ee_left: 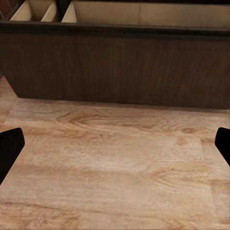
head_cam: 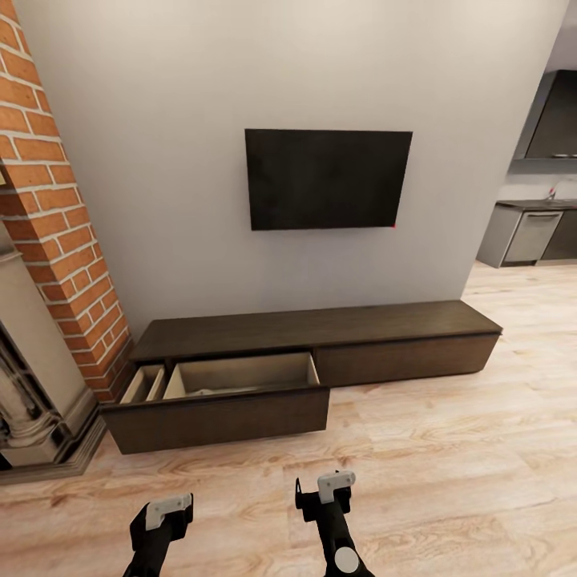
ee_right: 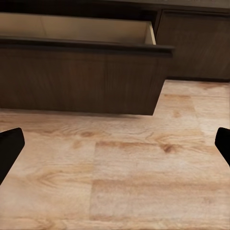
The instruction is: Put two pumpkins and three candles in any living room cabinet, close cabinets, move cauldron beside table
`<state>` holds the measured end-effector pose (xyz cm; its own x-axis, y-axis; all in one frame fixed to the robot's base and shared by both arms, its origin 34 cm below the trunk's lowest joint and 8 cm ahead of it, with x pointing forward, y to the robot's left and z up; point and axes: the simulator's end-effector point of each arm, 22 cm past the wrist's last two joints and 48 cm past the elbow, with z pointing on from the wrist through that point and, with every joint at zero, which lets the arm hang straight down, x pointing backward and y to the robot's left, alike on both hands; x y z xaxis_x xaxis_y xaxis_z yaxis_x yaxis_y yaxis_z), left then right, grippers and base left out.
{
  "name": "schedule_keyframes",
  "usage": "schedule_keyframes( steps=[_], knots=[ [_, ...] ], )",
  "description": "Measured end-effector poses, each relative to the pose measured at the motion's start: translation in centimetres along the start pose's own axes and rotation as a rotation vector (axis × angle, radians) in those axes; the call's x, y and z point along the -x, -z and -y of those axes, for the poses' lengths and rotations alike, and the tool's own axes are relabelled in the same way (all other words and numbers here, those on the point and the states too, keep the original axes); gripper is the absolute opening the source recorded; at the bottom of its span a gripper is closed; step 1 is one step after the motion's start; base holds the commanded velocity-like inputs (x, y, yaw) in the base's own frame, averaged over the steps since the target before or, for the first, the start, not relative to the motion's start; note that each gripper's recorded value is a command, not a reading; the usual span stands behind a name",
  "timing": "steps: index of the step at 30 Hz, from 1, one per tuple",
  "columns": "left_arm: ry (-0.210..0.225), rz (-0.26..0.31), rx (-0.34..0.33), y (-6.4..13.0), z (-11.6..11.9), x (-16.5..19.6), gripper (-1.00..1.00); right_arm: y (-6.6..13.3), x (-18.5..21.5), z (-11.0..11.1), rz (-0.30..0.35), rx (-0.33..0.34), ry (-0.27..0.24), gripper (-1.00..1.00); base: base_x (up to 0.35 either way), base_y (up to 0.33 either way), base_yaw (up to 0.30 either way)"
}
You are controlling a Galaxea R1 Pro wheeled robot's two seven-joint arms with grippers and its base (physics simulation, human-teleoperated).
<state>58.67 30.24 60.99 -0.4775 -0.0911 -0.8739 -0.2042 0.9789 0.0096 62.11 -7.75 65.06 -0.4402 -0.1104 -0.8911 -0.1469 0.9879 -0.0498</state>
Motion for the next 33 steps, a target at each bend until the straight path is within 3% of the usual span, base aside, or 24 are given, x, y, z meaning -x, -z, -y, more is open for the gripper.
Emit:
schedule_keyframes(
  steps=[24, 33],
  knots=[
    [-0.015, -0.02, 0.004, 0.2, -0.3, -1.0, 1.0, 0.0, -0.1, 0.0, -0.003, 0.001, 0.0, 1.0, 0.109, 0.001, 0.0],
    [-0.017, -0.025, 0.006, 0.2, -0.4, -1.3, 1.0, 0.0, -0.1, 0.0, -0.003, 0.001, -0.001, 1.0, 0.263, 0.076, 0.0]
  ],
)
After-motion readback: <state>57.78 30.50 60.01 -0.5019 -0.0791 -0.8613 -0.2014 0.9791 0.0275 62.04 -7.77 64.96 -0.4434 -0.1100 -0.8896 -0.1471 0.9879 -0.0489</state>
